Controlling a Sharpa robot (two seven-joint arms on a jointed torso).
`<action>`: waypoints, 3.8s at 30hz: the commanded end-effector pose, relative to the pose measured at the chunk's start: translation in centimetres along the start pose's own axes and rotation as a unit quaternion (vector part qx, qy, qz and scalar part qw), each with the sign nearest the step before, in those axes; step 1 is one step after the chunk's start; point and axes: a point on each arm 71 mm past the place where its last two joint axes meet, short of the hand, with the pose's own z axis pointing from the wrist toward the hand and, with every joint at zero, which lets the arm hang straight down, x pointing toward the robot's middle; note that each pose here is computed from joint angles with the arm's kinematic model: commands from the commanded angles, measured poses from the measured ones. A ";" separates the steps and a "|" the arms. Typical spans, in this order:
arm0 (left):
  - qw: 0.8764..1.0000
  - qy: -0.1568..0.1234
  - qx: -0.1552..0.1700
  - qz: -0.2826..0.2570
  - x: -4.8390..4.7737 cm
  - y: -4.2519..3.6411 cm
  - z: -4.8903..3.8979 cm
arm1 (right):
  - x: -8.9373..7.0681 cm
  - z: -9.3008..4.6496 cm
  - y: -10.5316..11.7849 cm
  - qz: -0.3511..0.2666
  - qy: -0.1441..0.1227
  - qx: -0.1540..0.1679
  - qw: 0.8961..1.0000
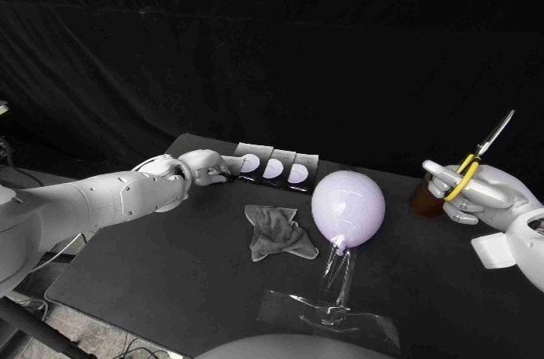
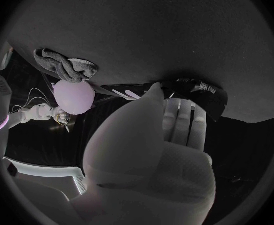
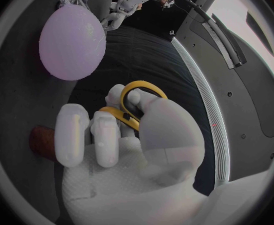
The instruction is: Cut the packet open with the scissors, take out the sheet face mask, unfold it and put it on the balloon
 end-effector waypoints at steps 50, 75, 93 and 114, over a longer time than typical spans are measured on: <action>0.757 0.013 0.195 -0.624 -11.56 -20.98 0.30 | -0.1 2.2 0.4 0.040 -0.086 -0.057 0.994; 0.648 0.176 0.216 -0.709 -8.49 -24.23 0.59 | 2.9 3.1 1.5 0.038 -0.036 -0.087 0.995; 0.627 0.236 0.248 -0.700 -8.08 -26.02 0.20 | 4.8 3.5 2.2 0.039 0.000 -0.097 0.994; 0.634 0.226 0.259 -0.693 -8.19 -26.18 0.53 | 7.5 2.2 3.0 0.062 0.057 -0.101 0.991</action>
